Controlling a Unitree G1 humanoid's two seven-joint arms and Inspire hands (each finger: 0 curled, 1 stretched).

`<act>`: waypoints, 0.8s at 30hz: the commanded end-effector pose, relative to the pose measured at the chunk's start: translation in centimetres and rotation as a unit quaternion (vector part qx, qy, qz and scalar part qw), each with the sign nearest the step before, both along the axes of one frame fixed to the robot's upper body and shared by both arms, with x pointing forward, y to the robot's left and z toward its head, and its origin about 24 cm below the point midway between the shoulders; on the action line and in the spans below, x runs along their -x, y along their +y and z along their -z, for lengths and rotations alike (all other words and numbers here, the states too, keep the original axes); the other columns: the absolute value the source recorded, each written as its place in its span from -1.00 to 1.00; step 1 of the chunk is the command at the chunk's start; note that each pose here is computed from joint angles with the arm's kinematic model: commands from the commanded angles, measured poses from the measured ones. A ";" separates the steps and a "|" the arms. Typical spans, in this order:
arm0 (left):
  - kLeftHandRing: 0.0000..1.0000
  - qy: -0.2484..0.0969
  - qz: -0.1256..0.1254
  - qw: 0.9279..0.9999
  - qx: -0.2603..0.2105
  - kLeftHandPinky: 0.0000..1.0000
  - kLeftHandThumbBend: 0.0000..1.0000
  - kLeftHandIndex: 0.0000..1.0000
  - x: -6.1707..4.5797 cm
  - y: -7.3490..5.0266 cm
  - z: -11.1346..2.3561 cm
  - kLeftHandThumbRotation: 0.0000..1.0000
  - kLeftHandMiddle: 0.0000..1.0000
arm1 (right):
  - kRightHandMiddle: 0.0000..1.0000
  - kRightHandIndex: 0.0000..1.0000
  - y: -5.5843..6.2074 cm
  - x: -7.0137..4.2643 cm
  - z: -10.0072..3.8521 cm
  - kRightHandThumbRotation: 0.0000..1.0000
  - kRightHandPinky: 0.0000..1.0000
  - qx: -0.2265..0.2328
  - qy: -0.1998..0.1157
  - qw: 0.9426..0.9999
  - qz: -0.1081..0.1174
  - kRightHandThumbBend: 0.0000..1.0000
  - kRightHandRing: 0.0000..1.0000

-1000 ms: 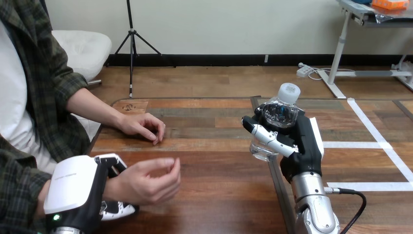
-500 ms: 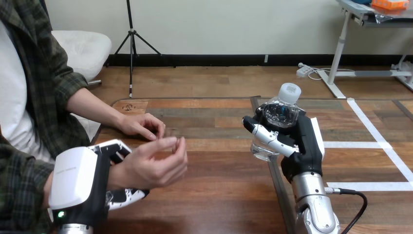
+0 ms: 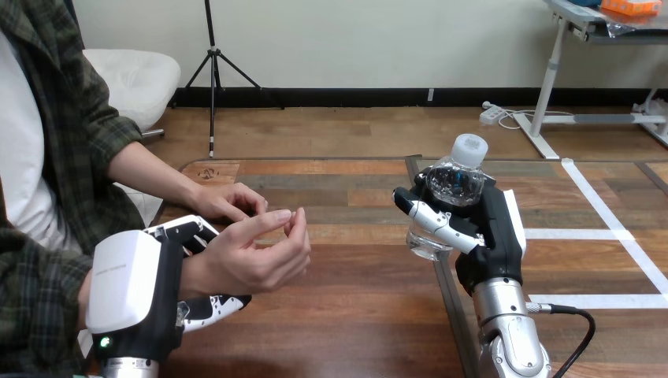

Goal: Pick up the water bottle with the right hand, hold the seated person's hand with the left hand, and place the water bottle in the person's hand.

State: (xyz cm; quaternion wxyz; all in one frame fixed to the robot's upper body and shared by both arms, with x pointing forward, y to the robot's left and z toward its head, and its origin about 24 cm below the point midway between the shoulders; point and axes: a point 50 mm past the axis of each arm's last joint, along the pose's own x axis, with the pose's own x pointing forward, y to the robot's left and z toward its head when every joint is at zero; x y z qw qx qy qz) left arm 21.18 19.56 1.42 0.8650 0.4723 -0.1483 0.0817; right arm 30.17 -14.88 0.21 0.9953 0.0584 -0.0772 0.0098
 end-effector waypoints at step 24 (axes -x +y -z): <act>-0.44 -0.058 0.073 0.995 0.030 -0.52 0.76 -0.25 -1.2 -3.6 -2.4 -1.00 -0.34 | -0.18 -0.22 -0.1 -2.3 -4.3 -1.00 -0.17 0.015 -0.087 0.996 0.001 0.36 -0.17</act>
